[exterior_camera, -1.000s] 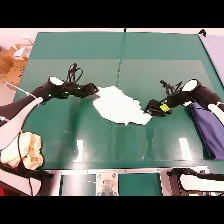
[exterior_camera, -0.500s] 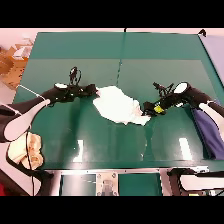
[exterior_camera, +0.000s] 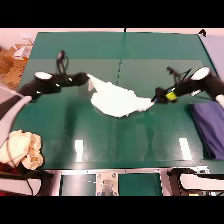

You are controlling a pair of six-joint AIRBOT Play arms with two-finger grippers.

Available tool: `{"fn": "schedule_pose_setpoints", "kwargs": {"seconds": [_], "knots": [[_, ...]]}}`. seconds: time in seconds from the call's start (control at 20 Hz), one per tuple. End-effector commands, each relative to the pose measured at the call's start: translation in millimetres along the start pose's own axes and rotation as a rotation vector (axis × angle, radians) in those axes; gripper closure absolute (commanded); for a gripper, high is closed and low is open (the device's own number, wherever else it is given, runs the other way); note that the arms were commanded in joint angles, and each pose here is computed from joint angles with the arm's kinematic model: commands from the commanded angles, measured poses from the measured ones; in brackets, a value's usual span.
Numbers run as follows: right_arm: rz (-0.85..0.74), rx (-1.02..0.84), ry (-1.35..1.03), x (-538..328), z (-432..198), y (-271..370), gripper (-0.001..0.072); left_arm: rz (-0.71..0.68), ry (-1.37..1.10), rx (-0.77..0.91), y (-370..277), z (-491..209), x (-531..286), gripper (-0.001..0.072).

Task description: Fold the shirts.

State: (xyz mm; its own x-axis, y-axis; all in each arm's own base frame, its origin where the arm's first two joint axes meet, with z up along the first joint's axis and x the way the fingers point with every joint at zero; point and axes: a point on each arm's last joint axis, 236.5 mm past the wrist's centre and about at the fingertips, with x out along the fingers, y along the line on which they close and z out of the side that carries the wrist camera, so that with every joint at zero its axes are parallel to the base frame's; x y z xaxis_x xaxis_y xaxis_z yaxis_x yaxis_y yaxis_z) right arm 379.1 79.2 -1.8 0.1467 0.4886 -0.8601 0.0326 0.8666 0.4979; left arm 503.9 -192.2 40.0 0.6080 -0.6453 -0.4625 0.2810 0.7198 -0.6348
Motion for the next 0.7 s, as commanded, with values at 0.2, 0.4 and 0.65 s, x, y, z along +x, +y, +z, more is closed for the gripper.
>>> {"fn": "schedule_pose_setpoints", "kwargs": {"seconds": [0.2, 0.4, 0.65], "knots": [[-0.037, -0.258, -0.553, -223, 63, 88, 0.0698, -0.093, -0.43, 0.347, -155, 116, -208, 0.0688], [-0.044, -0.426, -0.863, -337, 38, 161, 0.0698, -0.21, -0.629, 0.609, -282, 127, -326, 0.0687], [-0.162, -0.511, -1.17, -431, -12, 191, 0.0698, -0.057, -0.681, 0.785, -324, 125, -400, 0.0687]]}}
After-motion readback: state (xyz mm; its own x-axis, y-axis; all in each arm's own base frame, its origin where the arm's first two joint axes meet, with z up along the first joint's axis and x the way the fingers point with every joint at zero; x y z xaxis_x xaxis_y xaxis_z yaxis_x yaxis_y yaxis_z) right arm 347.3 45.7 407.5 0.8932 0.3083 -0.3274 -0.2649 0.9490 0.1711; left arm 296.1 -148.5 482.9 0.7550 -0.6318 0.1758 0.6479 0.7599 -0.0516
